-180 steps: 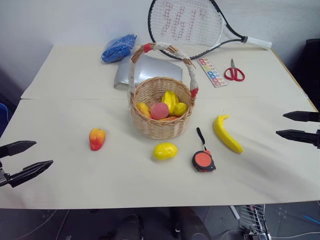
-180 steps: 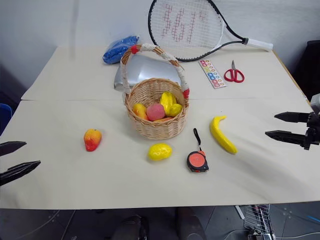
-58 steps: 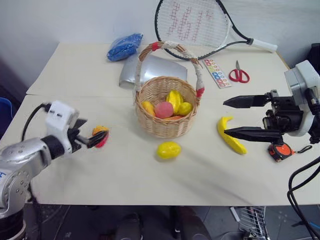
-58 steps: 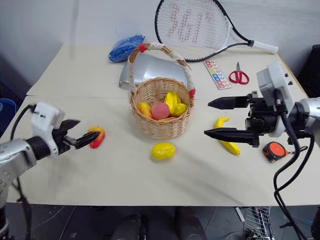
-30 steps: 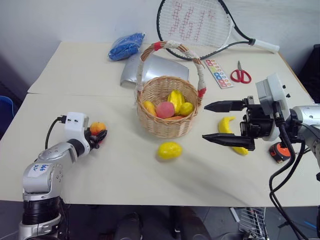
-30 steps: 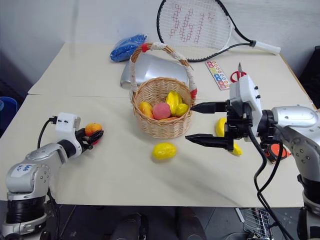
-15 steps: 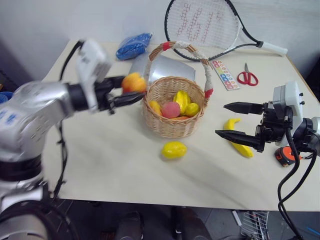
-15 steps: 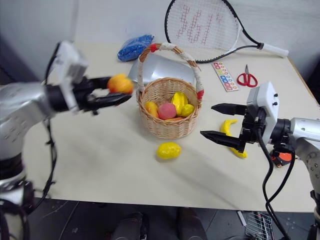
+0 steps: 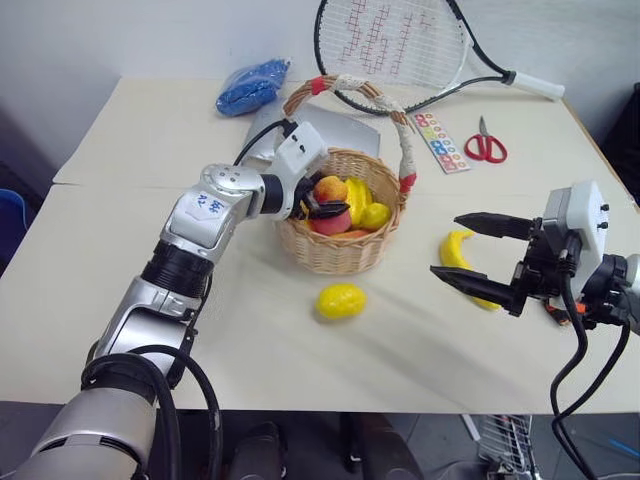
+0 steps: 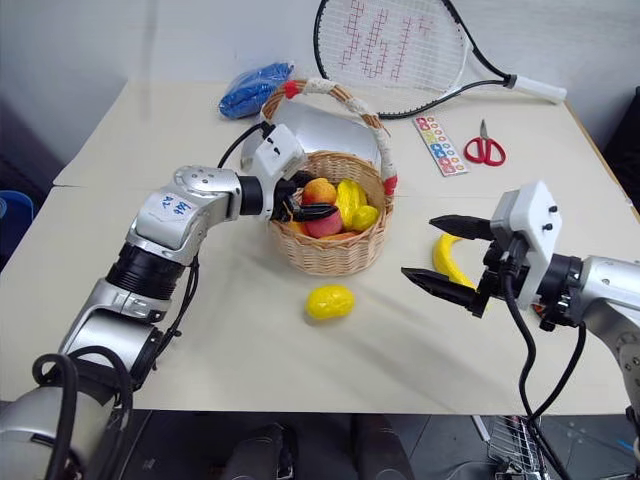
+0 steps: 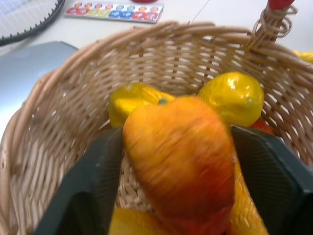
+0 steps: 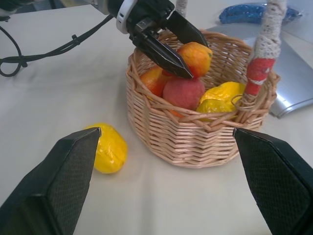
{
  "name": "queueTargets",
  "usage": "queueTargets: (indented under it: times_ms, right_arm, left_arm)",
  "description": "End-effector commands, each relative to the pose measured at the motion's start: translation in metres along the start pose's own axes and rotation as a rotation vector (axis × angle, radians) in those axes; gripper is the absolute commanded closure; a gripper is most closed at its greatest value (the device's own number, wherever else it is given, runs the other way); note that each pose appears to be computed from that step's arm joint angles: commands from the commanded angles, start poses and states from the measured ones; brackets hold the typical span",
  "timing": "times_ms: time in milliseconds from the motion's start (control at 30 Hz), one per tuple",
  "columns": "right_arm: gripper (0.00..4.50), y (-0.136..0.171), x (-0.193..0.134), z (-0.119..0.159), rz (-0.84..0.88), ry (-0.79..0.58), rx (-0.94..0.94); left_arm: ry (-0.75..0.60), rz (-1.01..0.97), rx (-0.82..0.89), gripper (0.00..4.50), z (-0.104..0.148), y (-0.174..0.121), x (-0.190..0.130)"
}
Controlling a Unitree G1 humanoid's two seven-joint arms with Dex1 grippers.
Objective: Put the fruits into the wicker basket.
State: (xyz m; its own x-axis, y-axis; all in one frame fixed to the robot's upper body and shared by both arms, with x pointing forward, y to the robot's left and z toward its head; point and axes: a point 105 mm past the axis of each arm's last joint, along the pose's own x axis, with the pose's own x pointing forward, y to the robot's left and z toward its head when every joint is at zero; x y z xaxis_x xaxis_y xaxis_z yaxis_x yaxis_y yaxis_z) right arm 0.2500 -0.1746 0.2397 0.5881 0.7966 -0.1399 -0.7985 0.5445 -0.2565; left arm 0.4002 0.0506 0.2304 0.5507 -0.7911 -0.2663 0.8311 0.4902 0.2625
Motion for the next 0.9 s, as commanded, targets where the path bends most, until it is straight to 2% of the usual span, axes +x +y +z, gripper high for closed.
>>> queueTargets:
  times_ms: [33, 200, 300, 367, 433, 467, 567, 667, 800, 900]
  right_arm:
    - [0.0, 0.002, -0.006, 0.005, -0.018, 0.009, -0.042]
    - [0.0, 0.002, -0.008, -0.006, -0.001, 0.059, -0.059]
    - [0.0, 0.0, -0.007, -0.018, 0.033, 0.116, -0.083]
    - [0.0, 0.01, -0.009, -0.028, 0.133, 0.156, -0.004]
    - [0.0, 0.02, -0.011, -0.034, 0.219, 0.184, 0.037]
    - [0.0, 0.024, -0.011, -0.038, 0.261, 0.208, 0.009]
    - [0.0, 0.027, 0.0, -0.053, 0.319, 0.251, -0.08]
    - [0.0, 0.034, 0.035, -0.06, 0.35, 0.151, -0.078]
    - [0.0, 0.04, 0.075, -0.067, 0.397, 0.101, -0.129]
    - [0.0, 0.046, 0.093, -0.069, 0.447, 0.083, -0.163]
  left_arm:
    - [-0.155, -0.012, 0.041, 0.06, 0.04, 0.002, -0.022]
    - [-0.243, -0.072, 0.07, 0.06, 0.052, -0.002, -0.063]
    - [-0.241, -0.171, 0.099, 0.06, 0.046, -0.012, -0.112]
    - [-0.151, -0.299, 0.159, 0.06, 0.026, -0.031, -0.146]
    - [-0.056, -0.376, 0.191, 0.06, 0.01, -0.044, -0.164]
    - [0.032, -0.381, 0.172, 0.06, -0.005, -0.044, -0.171]
    - [0.165, -0.363, 0.206, 0.06, -0.031, -0.043, -0.179]
    - [0.106, -0.417, 0.221, 0.06, -0.025, -0.058, -0.176]
    - [0.048, -0.439, 0.232, 0.06, -0.014, -0.069, -0.172]
    - [0.029, -0.436, 0.236, 0.06, -0.01, -0.072, -0.171]
